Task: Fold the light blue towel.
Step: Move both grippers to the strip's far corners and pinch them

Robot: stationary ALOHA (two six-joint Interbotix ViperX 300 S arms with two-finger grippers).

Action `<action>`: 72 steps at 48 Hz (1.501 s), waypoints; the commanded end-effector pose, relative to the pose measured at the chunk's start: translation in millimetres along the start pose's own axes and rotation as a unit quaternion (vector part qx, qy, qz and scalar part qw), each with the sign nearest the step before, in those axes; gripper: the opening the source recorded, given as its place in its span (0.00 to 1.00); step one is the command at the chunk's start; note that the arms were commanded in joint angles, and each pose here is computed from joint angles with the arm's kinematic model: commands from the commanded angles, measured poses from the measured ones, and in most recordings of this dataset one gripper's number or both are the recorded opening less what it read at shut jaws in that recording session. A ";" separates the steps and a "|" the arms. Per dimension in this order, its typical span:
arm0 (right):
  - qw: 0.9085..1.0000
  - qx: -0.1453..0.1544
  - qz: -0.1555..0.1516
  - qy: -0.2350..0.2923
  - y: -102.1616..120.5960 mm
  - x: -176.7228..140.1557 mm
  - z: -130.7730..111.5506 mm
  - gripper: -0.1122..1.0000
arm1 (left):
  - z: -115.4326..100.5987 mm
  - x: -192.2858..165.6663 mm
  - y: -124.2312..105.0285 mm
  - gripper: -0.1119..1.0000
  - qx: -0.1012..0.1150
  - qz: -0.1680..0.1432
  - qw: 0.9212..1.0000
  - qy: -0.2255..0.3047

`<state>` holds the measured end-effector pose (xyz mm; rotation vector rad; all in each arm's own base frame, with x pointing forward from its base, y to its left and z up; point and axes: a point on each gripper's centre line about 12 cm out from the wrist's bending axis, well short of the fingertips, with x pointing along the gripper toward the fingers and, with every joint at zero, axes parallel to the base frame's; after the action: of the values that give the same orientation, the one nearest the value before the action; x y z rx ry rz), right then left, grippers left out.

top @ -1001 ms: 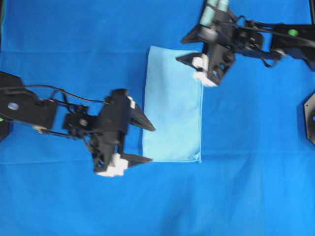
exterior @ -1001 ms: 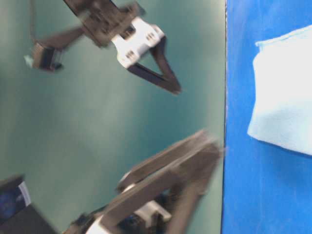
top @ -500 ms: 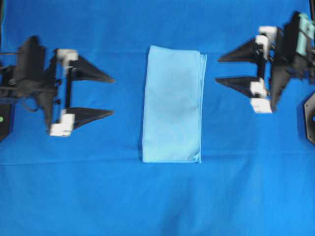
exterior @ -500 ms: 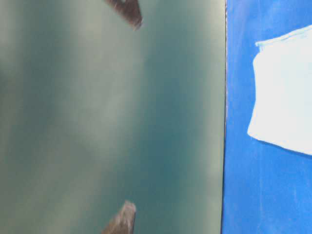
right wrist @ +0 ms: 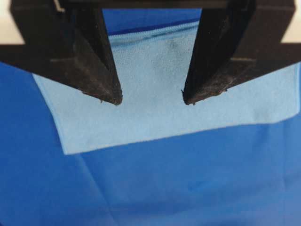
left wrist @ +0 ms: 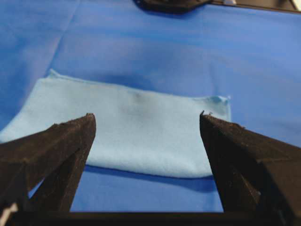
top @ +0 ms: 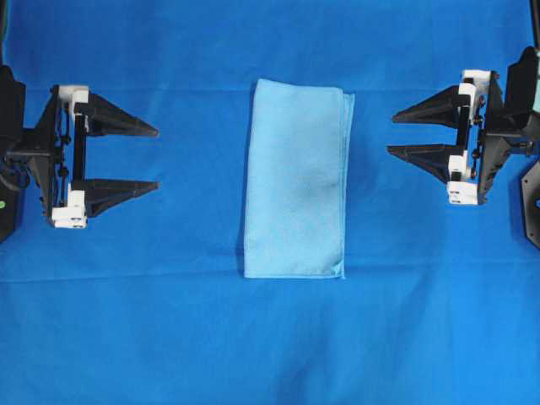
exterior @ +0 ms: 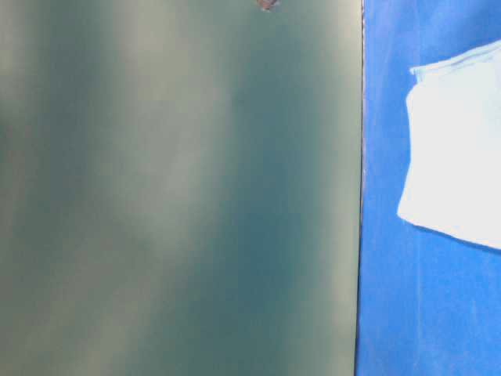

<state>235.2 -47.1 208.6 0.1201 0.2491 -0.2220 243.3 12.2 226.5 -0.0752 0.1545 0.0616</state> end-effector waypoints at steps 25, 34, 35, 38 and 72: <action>0.995 0.021 -0.073 0.068 -39.7 51.1 8.0 0.64 | 5.8 59.8 43.2 0.87 -0.009 0.073 0.997 0.016; 0.984 0.028 -0.104 0.145 -65.6 79.1 -6.9 0.64 | -11.0 108.1 79.6 0.87 -0.020 0.115 0.992 0.056; 0.983 0.029 -0.106 0.150 -68.1 81.4 -8.9 0.64 | -14.2 112.4 83.5 0.87 -0.022 0.119 0.991 0.061; 0.980 0.031 -0.113 0.164 -74.3 88.7 -15.8 0.64 | -29.6 127.0 96.7 0.87 -0.026 0.131 0.988 0.083; 0.957 0.051 -0.137 0.251 -103.3 128.3 -77.2 0.58 | -115.3 178.6 146.4 0.84 -0.054 0.171 0.968 0.173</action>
<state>308.9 -159.0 87.3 0.2555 0.7846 -0.4827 387.5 157.3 66.9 -0.1686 0.5427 0.4033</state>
